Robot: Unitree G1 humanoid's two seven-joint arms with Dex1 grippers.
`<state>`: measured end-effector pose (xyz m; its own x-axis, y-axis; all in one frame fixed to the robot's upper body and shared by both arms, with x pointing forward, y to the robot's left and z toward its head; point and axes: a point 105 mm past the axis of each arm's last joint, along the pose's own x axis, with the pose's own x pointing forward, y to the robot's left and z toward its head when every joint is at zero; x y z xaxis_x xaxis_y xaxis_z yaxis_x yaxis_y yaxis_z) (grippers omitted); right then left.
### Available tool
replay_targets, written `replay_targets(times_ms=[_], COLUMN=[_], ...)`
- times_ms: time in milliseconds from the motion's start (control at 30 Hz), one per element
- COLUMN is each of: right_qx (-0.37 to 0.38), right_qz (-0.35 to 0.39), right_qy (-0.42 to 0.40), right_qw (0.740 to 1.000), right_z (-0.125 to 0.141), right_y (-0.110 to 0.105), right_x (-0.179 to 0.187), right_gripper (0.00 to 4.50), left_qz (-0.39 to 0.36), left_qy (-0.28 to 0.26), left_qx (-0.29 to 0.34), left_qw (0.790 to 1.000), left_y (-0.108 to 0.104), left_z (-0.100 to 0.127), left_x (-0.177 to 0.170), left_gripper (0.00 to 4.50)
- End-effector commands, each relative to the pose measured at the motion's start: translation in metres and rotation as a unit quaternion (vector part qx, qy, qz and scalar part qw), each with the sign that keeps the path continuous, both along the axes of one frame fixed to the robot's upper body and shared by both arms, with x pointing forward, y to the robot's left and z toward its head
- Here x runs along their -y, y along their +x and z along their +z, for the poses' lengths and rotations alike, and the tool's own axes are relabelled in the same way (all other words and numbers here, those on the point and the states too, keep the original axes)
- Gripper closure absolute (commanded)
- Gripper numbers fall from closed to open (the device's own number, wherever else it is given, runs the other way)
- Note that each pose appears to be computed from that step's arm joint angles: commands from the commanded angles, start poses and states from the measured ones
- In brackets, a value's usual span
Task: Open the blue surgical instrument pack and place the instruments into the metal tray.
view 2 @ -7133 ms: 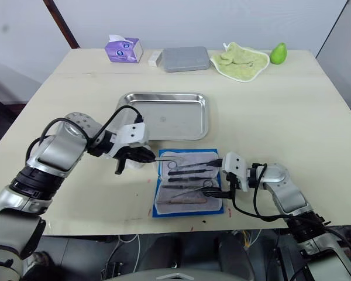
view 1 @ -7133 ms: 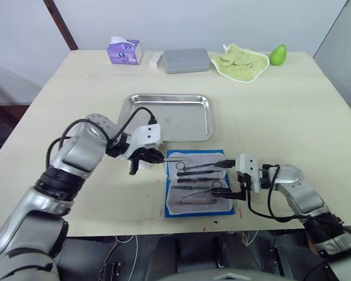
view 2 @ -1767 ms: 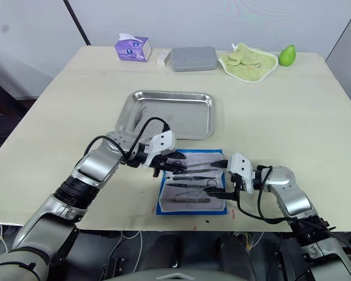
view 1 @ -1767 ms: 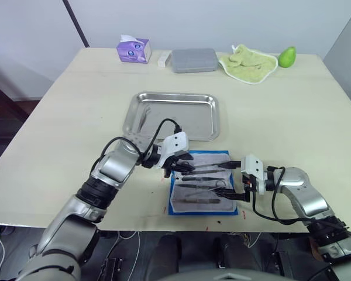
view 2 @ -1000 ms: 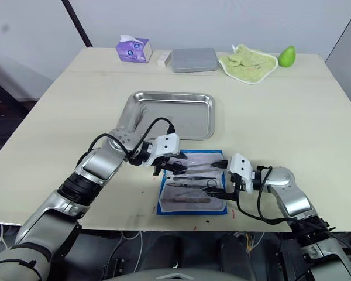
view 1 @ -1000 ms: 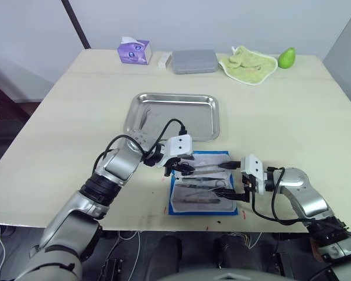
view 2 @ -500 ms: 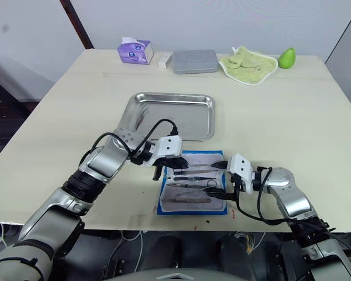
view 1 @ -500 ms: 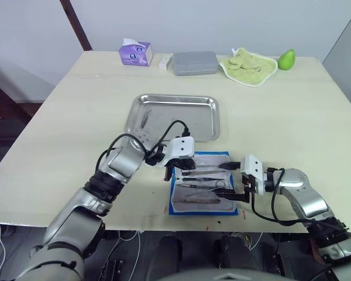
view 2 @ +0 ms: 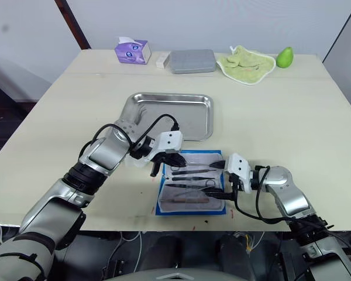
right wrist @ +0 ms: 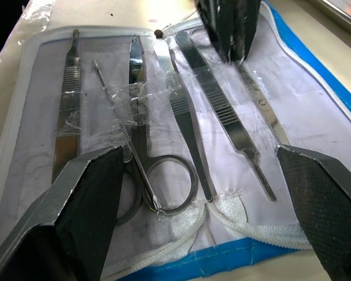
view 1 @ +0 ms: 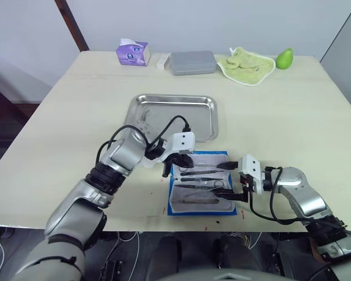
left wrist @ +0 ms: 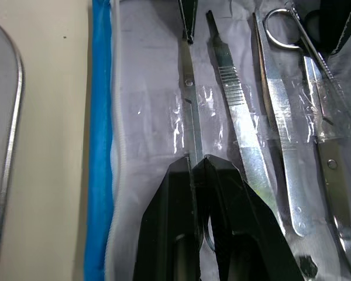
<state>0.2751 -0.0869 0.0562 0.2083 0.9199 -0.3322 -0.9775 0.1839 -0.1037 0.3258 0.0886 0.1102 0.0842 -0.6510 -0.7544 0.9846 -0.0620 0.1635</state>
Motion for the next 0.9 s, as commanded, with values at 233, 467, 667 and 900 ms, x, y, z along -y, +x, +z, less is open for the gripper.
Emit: replay_targets(times_ms=[233, 467, 667, 900], right_qx=[-0.064, -0.067, -0.067, -0.068], right_qz=[-0.016, -0.018, -0.018, -0.015], right_qy=[-0.066, -0.068, -0.068, -0.07], right_qw=[0.996, 0.995, 0.995, 0.995], right_z=[-0.042, -0.044, -0.044, -0.044], right_y=[-0.011, -0.011, -0.01, -0.009], right_x=[0.008, 0.008, 0.008, 0.009], right_gripper=[0.0, 0.0, 0.0, 0.0], left_qz=[-0.021, -0.018, 0.001, 0.027], left_qy=[0.016, 0.024, 0.033, 0.038], left_qx=[0.019, 0.017, 0.019, 0.017], left_qw=[0.999, 0.999, 0.999, 0.999], left_y=[0.003, -0.001, -0.004, -0.01], left_z=[0.019, 0.023, 0.026, 0.031], left_x=[-0.004, -0.015, -0.033, -0.053], left_gripper=[4.46, 4.46, 4.46, 4.46])
